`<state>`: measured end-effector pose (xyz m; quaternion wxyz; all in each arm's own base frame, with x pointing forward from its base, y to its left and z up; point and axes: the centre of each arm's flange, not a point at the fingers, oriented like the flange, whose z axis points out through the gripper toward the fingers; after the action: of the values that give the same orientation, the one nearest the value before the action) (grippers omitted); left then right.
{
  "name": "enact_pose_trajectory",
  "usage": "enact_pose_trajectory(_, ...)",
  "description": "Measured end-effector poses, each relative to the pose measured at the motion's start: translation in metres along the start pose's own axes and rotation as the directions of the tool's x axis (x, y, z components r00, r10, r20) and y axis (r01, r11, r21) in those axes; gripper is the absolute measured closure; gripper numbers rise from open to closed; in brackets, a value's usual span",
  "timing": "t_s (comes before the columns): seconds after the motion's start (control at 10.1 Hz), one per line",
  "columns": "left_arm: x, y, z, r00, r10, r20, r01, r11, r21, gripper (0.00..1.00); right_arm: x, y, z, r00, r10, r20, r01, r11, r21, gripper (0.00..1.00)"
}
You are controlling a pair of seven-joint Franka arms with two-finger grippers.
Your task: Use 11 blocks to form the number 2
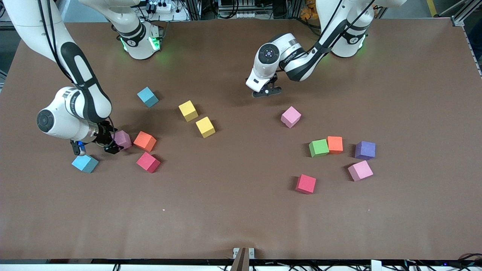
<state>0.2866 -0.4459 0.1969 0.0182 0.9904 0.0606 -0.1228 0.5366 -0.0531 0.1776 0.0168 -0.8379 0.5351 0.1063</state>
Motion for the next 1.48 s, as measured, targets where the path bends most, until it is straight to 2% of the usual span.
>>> enact_pose_trajectory(0.3,0.002,0.028,-0.007,0.999,0.046,-0.014,-0.046,0.998,-0.030,0.46,-0.015,-0.008,0.011,0.999,-0.034,-0.007,0.034,0.999,-0.025,0.00)
enact_pose_trajectory(0.69,-0.011,0.093,0.008,0.998,0.066,0.013,-0.067,0.998,0.013,0.46,-0.003,-0.002,0.006,0.999,-0.040,-0.033,0.039,0.998,-0.040,0.00)
enact_pose_trajectory(0.99,-0.014,0.100,0.010,0.995,0.101,0.020,-0.102,0.995,0.021,0.46,0.003,-0.001,-0.003,0.999,-0.031,-0.026,0.030,0.998,-0.048,0.00)
enact_pose_trajectory(1.18,-0.014,0.099,0.010,0.991,0.130,0.025,-0.131,0.991,0.028,0.39,0.002,-0.001,-0.009,1.000,-0.021,-0.021,0.020,0.999,-0.048,0.00)
enact_pose_trajectory(1.48,0.014,0.091,-0.018,0.985,0.172,0.020,-0.172,0.984,0.043,0.00,-0.001,-0.005,-0.013,0.998,0.056,-0.022,-0.057,0.997,-0.046,0.00)
